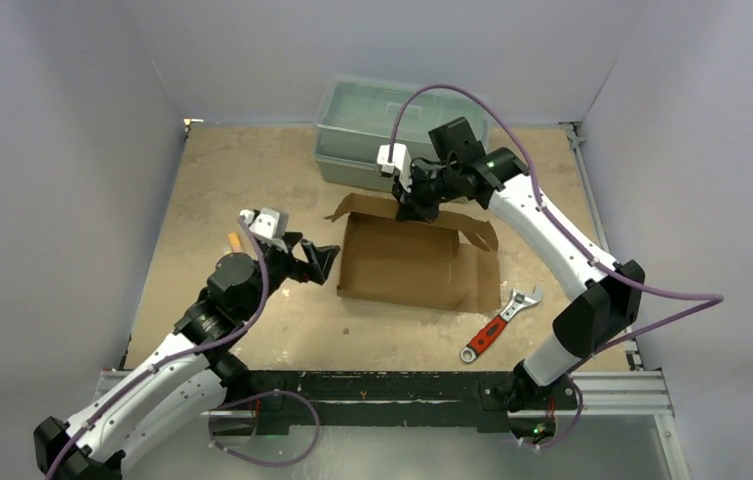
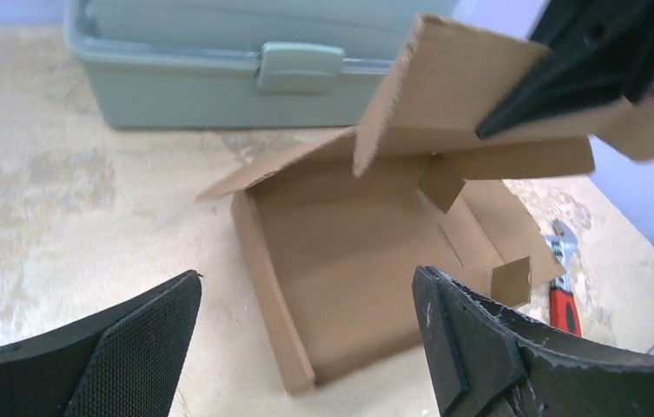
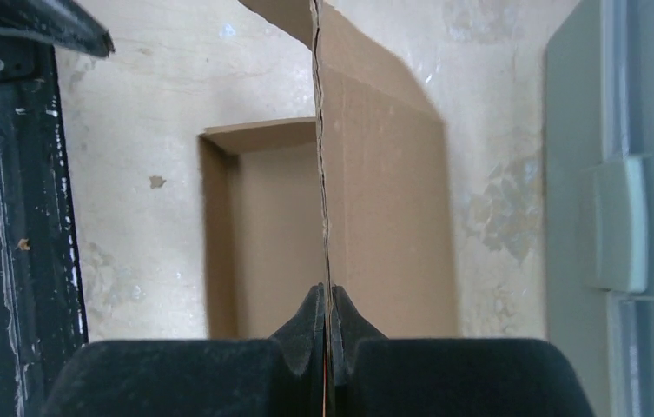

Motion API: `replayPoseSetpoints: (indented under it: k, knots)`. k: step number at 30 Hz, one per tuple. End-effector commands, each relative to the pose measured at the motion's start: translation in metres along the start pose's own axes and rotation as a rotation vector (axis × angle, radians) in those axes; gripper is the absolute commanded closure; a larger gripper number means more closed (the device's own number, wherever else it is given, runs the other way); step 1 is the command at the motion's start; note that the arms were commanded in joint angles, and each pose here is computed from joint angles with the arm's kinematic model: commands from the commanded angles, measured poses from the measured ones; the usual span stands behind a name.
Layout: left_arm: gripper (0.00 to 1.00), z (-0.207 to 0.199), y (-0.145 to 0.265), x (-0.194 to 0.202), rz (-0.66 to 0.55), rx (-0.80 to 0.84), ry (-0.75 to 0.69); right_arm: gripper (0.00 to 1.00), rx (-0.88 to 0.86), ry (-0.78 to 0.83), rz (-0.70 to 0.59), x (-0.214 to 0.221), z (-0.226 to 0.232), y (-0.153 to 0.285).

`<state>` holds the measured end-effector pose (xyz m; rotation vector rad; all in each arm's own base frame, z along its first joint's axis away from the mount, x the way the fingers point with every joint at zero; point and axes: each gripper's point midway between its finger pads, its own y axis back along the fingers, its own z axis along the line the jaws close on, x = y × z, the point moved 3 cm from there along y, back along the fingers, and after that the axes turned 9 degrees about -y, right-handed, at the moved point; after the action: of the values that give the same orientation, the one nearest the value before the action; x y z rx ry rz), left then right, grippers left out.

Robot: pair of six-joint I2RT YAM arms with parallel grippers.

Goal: Fold the paper box

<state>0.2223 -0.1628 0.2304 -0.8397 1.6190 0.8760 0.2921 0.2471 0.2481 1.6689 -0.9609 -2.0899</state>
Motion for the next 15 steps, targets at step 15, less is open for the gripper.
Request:
replayPoseSetpoints:
  k: [15]
  knots:
    - [0.13, -0.009, -0.010, -0.047, -0.173, 0.118, -0.465, 1.00, -0.107, 0.240, 0.098, -0.018, 0.012, 0.013]
